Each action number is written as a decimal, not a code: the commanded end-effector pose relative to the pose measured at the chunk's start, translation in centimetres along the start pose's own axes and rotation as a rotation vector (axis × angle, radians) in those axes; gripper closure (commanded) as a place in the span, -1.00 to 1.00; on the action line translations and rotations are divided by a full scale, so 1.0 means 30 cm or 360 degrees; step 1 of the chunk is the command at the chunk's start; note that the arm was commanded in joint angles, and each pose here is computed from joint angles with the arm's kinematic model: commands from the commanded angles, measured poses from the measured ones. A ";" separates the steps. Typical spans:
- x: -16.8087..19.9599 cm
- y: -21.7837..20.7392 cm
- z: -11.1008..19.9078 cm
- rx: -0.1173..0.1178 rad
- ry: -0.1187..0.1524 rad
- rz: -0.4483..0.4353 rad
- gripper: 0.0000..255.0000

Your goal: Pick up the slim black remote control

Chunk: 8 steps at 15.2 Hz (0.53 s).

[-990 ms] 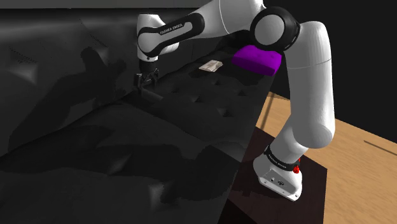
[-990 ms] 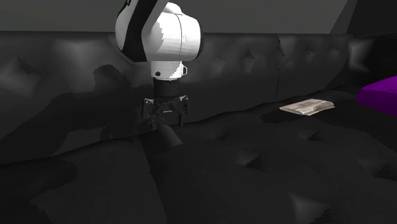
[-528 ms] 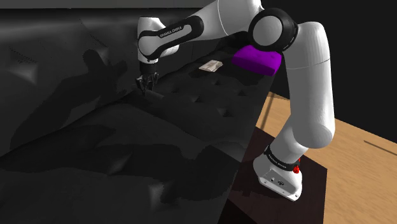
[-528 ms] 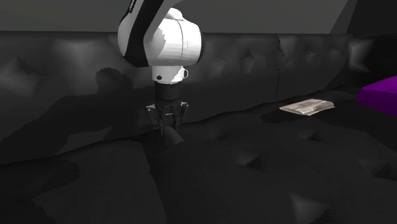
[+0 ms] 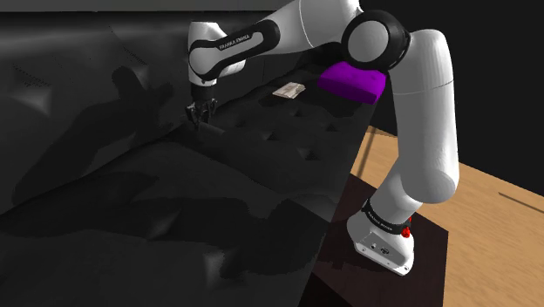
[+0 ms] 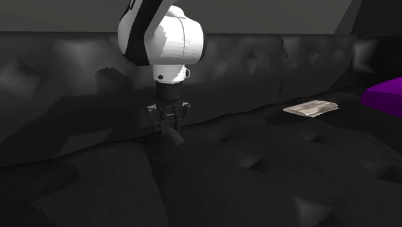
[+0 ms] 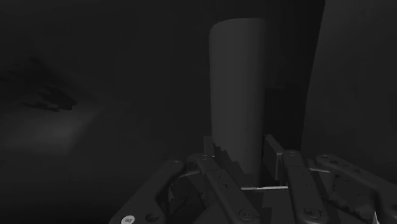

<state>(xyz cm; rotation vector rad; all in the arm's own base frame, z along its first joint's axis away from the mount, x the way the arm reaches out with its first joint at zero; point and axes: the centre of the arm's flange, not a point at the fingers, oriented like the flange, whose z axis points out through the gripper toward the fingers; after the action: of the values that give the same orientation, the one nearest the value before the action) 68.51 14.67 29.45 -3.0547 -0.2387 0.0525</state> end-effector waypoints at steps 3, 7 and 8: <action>-0.004 -0.007 -0.064 0.0001 -0.0002 -0.0001 1.00; -0.006 -0.012 -0.134 0.0001 -0.0002 -0.0001 1.00; -0.006 -0.014 -0.151 0.0001 -0.0002 -0.0001 1.00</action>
<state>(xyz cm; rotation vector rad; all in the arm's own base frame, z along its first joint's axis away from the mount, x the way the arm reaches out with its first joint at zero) 68.41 14.66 33.37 -3.0542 -0.2391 0.0547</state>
